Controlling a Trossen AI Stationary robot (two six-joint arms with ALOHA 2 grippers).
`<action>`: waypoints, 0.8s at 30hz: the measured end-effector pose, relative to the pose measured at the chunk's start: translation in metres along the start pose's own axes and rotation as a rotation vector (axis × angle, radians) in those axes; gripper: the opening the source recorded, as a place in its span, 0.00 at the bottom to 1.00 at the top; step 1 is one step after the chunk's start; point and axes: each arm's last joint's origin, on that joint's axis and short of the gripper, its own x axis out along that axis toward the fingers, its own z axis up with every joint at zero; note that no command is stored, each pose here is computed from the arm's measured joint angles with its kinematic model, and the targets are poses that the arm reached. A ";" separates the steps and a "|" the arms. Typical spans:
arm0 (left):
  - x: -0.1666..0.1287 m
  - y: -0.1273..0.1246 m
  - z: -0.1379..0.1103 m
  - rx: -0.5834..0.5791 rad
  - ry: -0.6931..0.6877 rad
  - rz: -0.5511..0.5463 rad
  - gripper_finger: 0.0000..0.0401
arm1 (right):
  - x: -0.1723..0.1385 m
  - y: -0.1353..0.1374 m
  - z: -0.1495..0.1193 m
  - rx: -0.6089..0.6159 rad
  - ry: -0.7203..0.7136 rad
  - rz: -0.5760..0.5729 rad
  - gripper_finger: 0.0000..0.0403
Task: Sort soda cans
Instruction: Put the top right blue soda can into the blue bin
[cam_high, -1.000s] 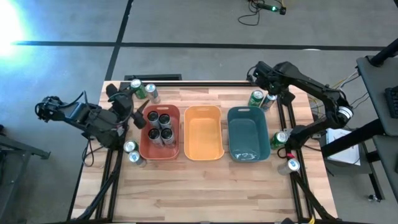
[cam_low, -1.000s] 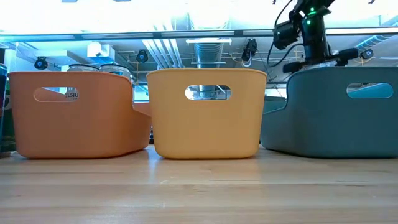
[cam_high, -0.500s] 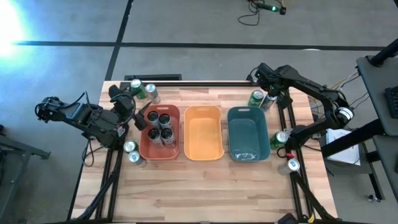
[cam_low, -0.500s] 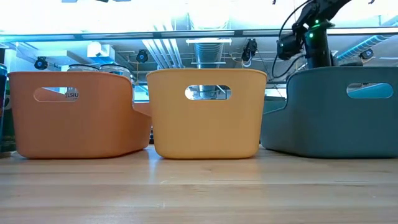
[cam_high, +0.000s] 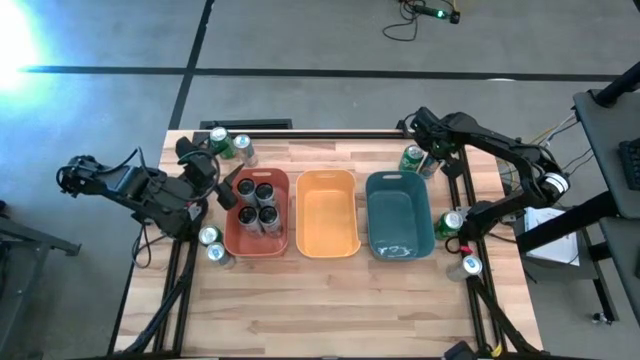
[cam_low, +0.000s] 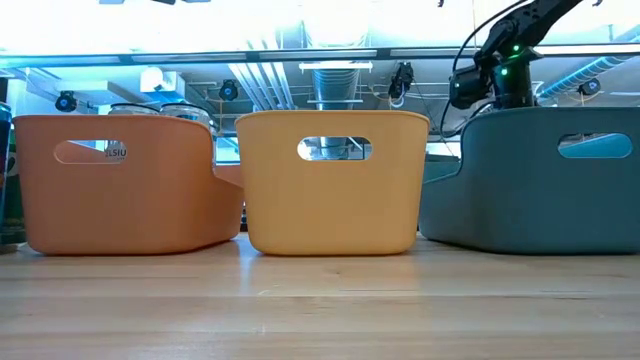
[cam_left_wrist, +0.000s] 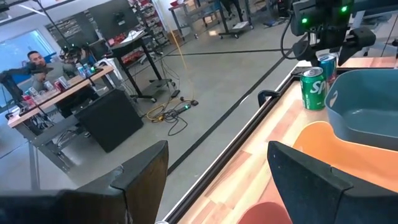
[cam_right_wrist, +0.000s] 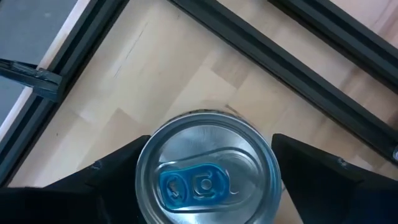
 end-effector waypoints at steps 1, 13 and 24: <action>0.000 -0.001 0.000 0.000 0.001 0.000 0.64 | 0.000 0.000 0.000 -0.001 -0.003 0.001 0.78; 0.001 -0.002 0.000 -0.054 0.004 0.001 0.64 | -0.007 0.001 0.002 -0.050 -0.006 0.029 0.57; -0.010 0.020 0.001 -0.146 -0.032 -0.004 0.62 | -0.077 -0.007 0.025 -0.160 -0.155 0.081 0.57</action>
